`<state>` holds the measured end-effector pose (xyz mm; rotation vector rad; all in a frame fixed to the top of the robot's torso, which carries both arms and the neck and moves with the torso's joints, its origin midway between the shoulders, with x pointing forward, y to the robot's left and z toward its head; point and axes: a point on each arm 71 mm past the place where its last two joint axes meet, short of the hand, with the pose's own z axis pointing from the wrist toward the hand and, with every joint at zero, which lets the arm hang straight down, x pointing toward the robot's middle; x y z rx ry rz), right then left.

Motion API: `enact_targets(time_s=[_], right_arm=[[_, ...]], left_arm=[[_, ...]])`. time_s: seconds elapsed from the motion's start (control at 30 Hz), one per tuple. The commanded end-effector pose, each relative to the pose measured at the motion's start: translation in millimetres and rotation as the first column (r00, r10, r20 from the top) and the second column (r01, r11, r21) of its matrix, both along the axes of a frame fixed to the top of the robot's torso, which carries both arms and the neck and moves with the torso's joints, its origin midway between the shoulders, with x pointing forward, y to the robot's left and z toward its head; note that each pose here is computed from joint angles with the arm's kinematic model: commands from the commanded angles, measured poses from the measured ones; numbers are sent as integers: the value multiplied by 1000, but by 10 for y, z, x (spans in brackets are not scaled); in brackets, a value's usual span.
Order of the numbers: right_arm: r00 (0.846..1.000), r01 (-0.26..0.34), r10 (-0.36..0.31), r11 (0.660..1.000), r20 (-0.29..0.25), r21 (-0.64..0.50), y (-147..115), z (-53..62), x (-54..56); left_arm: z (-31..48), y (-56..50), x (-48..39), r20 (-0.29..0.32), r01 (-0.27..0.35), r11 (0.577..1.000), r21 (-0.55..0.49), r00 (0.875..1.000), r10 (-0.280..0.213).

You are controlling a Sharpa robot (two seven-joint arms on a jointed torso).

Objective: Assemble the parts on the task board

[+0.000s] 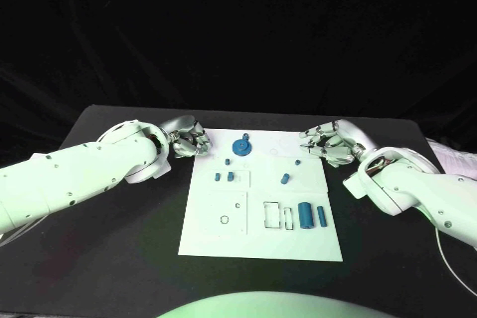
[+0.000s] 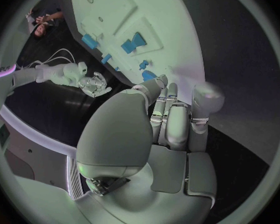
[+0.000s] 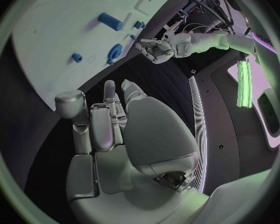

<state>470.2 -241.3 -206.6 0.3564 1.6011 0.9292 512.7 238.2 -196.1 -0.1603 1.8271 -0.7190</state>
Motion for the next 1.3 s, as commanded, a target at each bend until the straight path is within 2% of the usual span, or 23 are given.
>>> enact_targets(time_s=[0.03,0.07,0.1,0.17,0.27,0.33,0.43,0.57,0.73,1.03,1.3], right_arm=[[997,-60,68,970,22,-235,20,-47,-20],[996,-68,81,952,28,-299,23,-59,-25],[996,-72,87,941,31,-332,26,-65,-26],[993,-78,106,899,42,-430,38,-81,-32],[990,-74,127,842,64,-535,56,-90,-37],[987,-67,138,811,79,-581,73,-92,-37],[984,-59,153,775,95,-630,105,-95,-37],[981,-52,163,752,108,-658,151,-96,-34],[980,-45,162,746,116,-665,190,-99,-23],[986,-48,137,771,91,-635,243,-127,13],[988,-76,143,781,58,-620,329,-156,28]], left_arm=[[66,72,29,-100,-134,901,-413,990,102],[61,99,31,-147,-181,843,-506,981,123],[58,110,31,-170,-204,811,-548,977,131],[52,137,25,-240,-275,694,-666,959,151],[47,168,1,-320,-356,530,-770,933,161],[48,189,-19,-350,-384,456,-803,923,161],[53,215,-45,-371,-402,390,-829,916,155],[56,224,-63,-382,-409,356,-840,913,147],[63,206,-81,-384,-405,344,-847,914,130],[79,157,-115,-385,-396,337,-854,917,100],[86,124,-134,-382,-390,353,-850,919,97]])
